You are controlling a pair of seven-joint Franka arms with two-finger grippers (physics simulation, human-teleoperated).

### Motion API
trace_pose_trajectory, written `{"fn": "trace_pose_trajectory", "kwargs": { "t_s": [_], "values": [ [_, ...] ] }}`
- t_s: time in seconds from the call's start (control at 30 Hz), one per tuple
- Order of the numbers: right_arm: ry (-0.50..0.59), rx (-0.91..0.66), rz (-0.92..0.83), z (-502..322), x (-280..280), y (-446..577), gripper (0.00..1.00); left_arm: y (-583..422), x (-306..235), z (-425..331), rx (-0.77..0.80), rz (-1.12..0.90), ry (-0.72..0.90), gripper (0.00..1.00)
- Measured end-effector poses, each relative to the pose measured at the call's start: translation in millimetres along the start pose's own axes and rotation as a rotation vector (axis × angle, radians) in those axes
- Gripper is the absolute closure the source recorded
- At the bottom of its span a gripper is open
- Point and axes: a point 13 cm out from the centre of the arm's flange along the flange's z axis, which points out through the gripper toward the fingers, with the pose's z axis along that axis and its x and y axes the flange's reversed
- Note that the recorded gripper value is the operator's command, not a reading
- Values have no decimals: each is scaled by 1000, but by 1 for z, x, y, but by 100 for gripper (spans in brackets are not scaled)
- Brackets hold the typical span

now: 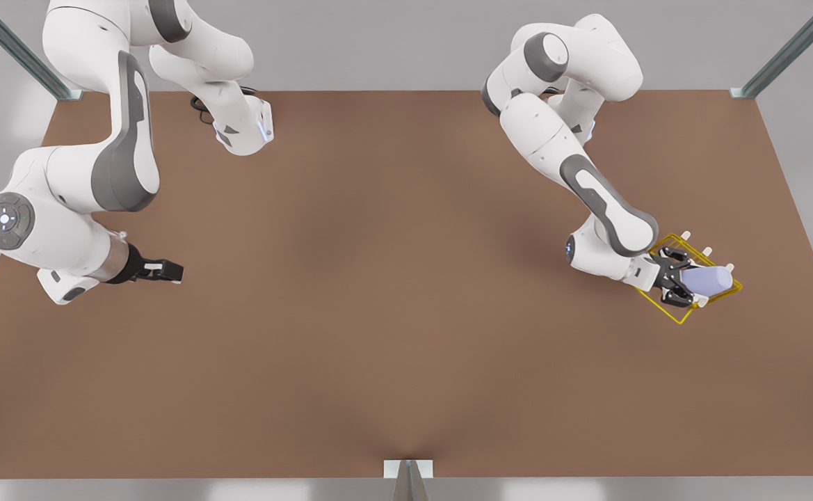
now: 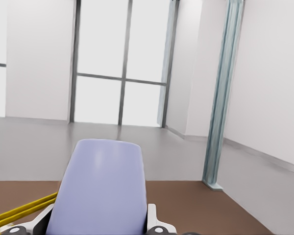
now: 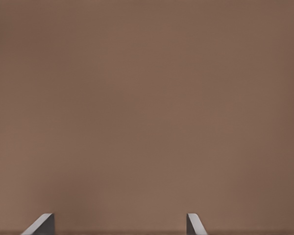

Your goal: Place the cup on the cup holder

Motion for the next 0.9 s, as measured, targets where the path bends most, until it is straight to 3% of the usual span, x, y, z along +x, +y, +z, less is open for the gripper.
{"fn": "trace_pose_trajectory", "kwargs": {
  "t_s": [0.23, 0.27, 0.5, 0.6, 0.67, 0.77, 0.8, 0.9],
  "values": [
    [6, 0, 10, 4, -2, -7, 0, 4, 2, -1, -1, -39, -1, 24],
    [5, -1, 10, 4, -3, -7, 0, 5, 2, 0, -2, -43, -2, 0],
    [0, 1, 11, 3, -4, -9, 0, 6, -2, 1, 1, -65, -22, 0],
    [-2, 2, 13, 3, -4, -10, 0, -26, -32, -42, 60, -139, 10, 0],
    [-2, 2, 14, 3, -4, -10, 0, -118, -31, -173, 126, -277, 271, 0],
    [-2, 2, 15, 3, -4, -11, 0, -195, -123, -303, 11, -396, 582, 0],
    [-2, 1, 15, 3, -4, -11, 0, -192, -146, -302, -79, -369, 694, 0],
    [-2, 0, 20, 3, -4, -14, 0, -165, -121, -336, -208, 8, 1195, 0]
  ]
}}
